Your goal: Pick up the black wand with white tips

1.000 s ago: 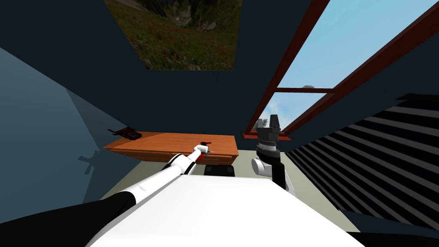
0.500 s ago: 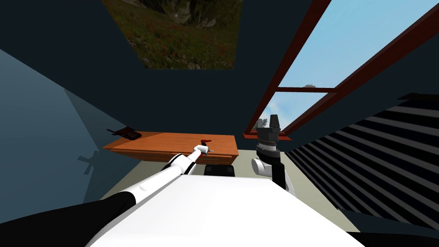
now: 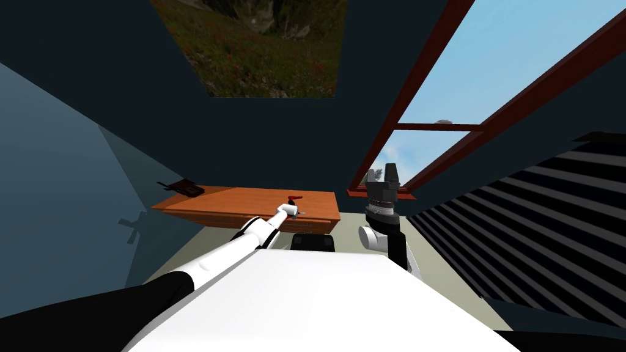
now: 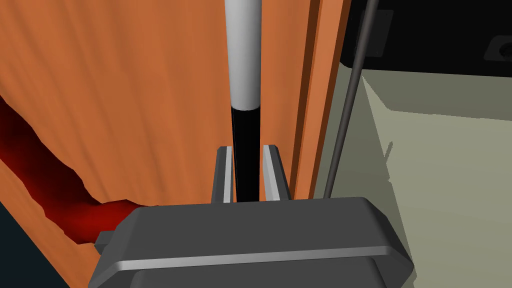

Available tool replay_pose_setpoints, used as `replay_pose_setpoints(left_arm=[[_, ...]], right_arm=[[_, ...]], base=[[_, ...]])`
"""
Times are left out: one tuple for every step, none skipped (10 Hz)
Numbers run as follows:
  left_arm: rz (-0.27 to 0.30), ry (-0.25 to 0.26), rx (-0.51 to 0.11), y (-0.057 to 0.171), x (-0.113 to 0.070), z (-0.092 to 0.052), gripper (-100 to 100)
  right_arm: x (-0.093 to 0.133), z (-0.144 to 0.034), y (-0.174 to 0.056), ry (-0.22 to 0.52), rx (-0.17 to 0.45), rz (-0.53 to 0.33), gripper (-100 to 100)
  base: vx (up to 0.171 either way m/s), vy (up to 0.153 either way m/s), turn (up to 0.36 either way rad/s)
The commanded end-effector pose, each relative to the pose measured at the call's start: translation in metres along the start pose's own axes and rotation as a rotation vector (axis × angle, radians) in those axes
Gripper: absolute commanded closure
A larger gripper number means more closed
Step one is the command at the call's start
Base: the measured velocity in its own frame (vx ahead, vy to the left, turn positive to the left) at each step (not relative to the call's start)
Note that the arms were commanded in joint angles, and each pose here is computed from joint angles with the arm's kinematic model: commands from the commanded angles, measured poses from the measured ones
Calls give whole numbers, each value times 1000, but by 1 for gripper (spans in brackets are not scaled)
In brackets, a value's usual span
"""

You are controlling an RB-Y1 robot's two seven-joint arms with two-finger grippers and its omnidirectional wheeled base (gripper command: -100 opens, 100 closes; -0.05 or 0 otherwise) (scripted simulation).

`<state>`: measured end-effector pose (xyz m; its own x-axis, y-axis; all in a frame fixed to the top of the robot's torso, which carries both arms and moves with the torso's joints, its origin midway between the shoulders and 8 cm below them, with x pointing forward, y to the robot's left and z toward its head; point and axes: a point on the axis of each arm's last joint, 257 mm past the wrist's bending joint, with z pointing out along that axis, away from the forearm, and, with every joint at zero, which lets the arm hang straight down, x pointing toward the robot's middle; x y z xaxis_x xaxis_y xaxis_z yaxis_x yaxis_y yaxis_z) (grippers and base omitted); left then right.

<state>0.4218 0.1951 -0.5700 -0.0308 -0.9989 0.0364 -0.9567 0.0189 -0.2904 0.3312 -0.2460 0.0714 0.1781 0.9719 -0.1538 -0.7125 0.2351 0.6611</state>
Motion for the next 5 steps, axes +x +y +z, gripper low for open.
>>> replay_pose_setpoints(left_arm=[[3, 1, -3, -9, 1, -5, 100], [2, -1, -6, -8, 0, -5, 100], [3, 1, -3, -9, 1, -5, 100], [3, 0, -3, -9, 0, -4, 100], [2, 0, -5, -8, 0, -5, 0]], right_arm=[[0, 0, 0, 0, 0, 0, 0], [0, 0, 0, 0, 0, 0, 0], [0, 0, 0, 0, 0, 0, 0], [0, 0, 0, 0, 0, 0, 0], [0, 0, 0, 0, 0, 0, 0]], base=[[-72, -2, 22], [-45, -2, 5], [-11, 0, 1], [0, 0, 0], [0, 0, 0]])
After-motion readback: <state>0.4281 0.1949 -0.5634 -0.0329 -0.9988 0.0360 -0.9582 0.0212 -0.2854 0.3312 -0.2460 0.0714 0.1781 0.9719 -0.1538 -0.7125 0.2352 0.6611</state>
